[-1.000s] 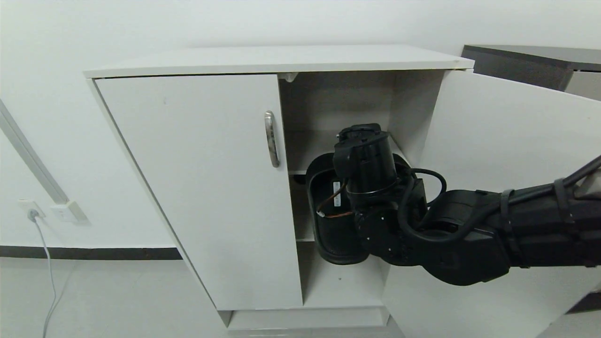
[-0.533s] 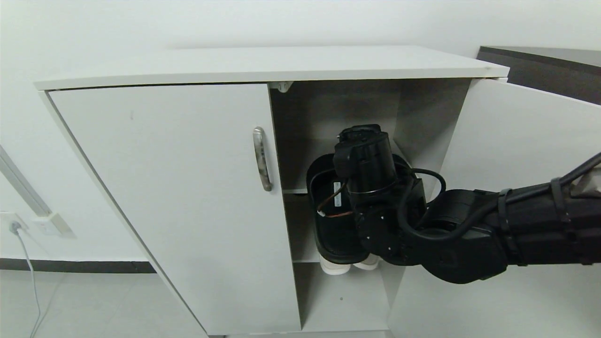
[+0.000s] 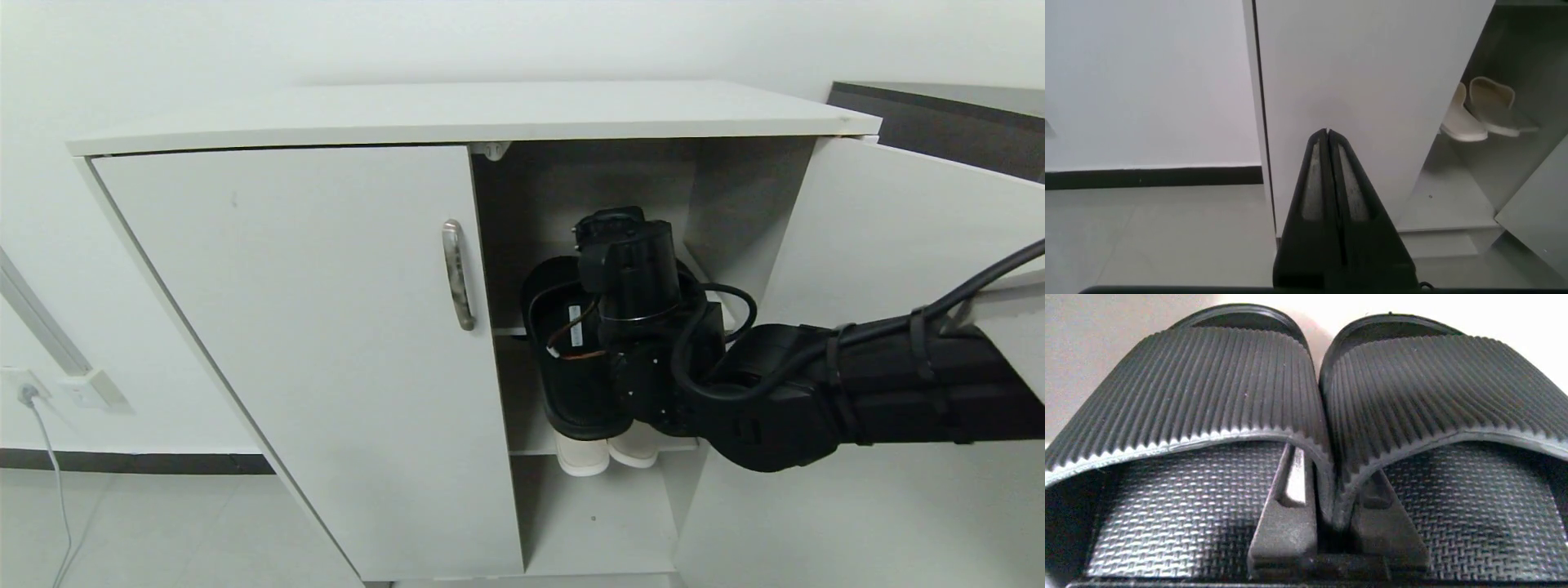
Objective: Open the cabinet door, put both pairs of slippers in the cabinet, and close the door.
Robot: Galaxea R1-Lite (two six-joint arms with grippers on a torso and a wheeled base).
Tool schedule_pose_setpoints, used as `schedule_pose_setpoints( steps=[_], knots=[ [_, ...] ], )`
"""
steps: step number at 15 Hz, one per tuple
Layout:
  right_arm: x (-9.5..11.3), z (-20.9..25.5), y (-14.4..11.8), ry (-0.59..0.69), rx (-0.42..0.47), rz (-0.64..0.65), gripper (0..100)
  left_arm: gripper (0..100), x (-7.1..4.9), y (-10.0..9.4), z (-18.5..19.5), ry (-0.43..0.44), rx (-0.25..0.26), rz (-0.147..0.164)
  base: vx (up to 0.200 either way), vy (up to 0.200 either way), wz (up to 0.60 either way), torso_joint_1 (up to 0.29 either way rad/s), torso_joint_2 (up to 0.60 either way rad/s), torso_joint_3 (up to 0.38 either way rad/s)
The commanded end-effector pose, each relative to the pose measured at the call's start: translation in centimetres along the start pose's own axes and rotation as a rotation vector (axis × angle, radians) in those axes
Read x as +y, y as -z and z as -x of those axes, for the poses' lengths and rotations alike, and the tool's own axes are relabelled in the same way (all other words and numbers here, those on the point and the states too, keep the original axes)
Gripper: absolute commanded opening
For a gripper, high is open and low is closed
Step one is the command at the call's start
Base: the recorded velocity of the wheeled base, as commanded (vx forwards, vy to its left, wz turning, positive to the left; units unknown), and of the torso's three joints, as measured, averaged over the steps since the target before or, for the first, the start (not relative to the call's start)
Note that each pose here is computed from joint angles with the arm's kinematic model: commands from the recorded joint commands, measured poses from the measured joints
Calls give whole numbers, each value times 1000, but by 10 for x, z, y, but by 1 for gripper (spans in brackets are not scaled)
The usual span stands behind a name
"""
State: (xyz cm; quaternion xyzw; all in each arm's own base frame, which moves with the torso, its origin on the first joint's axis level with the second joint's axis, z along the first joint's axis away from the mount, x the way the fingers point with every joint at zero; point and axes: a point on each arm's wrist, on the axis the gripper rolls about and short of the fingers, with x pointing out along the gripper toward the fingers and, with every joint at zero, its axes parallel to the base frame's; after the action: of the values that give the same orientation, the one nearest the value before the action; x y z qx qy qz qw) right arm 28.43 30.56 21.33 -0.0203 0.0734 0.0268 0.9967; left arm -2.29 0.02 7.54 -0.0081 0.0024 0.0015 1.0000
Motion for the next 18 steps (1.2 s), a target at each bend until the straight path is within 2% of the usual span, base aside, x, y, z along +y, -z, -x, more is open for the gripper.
schedule_pose_setpoints(
  steps=[1, 5, 8, 12, 15, 18],
  knots=[
    [0, -24, 1, 31, 15, 3, 0, 0, 0, 0, 0, 0, 1, 1, 0, 0, 0, 0, 0, 0],
    [-2, -38, -13, 19, 76, -15, 0, 0, 0, 0, 0, 0, 0, 2, 0, 0, 0, 0, 0, 0],
    [0, -47, -31, -14, 131, -79, 0, 0, 0, 0, 0, 0, 1, 2, 0, 0, 0, 0, 0, 0],
    [-3, -65, -27, 8, 125, -90, 0, 0, 0, 0, 0, 0, 1, 2, 0, 0, 0, 0, 0, 0],
    [-8, -75, -31, 23, 66, -115, 0, 0, 0, 0, 0, -2, 1, 2, 0, 0, 0, 0, 0, 0],
    [-9, -77, -31, 29, 56, -114, 0, 0, 0, 0, 0, -2, 0, 4, 0, 0, 0, 0, 0, 0]
  ],
)
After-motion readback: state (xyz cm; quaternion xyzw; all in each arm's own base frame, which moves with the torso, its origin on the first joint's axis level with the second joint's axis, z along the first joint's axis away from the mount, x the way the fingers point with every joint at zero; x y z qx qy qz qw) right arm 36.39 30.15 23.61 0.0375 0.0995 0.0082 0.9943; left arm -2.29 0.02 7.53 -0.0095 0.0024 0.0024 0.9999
